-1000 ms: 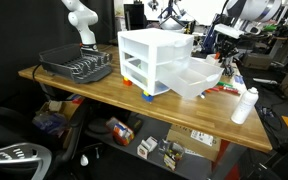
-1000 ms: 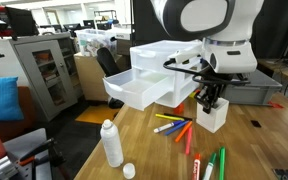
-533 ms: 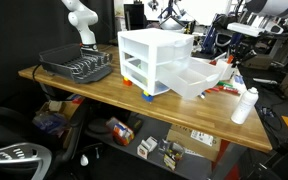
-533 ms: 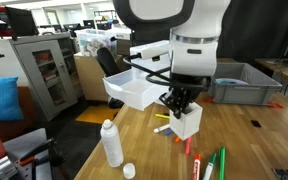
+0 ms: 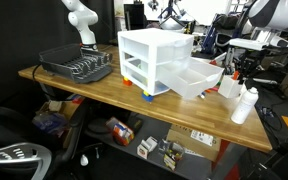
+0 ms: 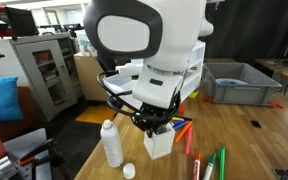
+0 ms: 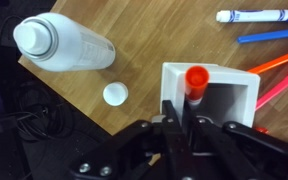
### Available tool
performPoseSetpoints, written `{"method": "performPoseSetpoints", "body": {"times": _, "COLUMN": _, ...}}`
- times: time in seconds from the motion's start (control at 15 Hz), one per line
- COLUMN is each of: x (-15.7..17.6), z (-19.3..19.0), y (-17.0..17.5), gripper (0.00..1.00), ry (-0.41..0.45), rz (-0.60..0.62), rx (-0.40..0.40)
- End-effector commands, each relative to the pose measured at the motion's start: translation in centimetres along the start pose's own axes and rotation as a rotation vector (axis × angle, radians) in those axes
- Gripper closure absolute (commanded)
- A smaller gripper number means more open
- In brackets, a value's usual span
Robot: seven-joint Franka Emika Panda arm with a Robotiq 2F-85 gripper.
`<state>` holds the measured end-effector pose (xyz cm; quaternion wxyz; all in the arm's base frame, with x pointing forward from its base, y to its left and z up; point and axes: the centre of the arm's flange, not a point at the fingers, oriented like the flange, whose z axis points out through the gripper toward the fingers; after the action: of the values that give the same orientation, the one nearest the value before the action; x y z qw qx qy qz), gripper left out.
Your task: Move the white box from right to left
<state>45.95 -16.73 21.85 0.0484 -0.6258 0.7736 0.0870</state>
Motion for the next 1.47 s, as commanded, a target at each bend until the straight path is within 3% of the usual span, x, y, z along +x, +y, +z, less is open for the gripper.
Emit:
{"method": "performPoseSetpoints", "body": {"times": 0.0, "x": 0.0, "z": 0.9, "y": -0.1, "gripper": 0.97, "ry": -0.002, "rz": 0.038, "rx": 0.006}}
{"method": "performPoseSetpoints", "body": {"times": 0.27, "x": 0.4, "z": 1.6, "y": -0.8, "gripper": 0.97, "ry": 0.017, "rz": 0.054, "rx": 0.027}}
{"method": "performPoseSetpoints", "body": {"times": 0.33, "x": 0.5, "z": 1.6, "y": -1.0, "gripper": 0.64, "ry": 0.021, "rz": 0.055, "rx": 0.028}}
{"method": "performPoseSetpoints", "body": {"times": 0.4, "x": 0.5, "z": 1.6, "y": -1.2, "gripper": 0.64, "ry": 0.023, "rz": 0.045, "rx": 0.03}}
{"method": "performPoseSetpoints", "body": {"times": 0.73, "x": 0.0, "z": -0.5, "y": -1.7, "gripper": 0.29, "ry": 0.026, "rz": 0.022, "rx": 0.07}}
{"method": "performPoseSetpoints", "body": {"times": 1.0, "x": -0.5, "z": -4.2, "y": -2.2, "gripper": 0.03, "ry": 0.052, "rz": 0.013, "rx": 0.172}}
{"method": "performPoseSetpoints", "body": {"times": 1.07, "x": -0.8, "z": -5.4, "y": -2.4, "gripper": 0.01, "ry": 0.041, "rz": 0.007, "rx": 0.206}}
{"method": "performPoseSetpoints", "body": {"times": 1.13, "x": -0.4, "z": -4.3, "y": -2.9, "gripper": 0.0, "ry": 0.04, "rz": 0.007, "rx": 0.166}}
{"method": "performPoseSetpoints", "body": {"times": 1.2, "x": -0.5, "z": -5.0, "y": -2.9, "gripper": 0.07, "ry": 0.038, "rz": 0.004, "rx": 0.179}}
{"method": "performPoseSetpoints", "body": {"times": 1.27, "x": -0.5, "z": -5.0, "y": -2.9, "gripper": 0.01, "ry": 0.038, "rz": 0.004, "rx": 0.178}}
{"method": "performPoseSetpoints", "body": {"times": 1.4, "x": -0.4, "z": -4.3, "y": -2.8, "gripper": 0.0, "ry": 0.039, "rz": 0.007, "rx": 0.166}}
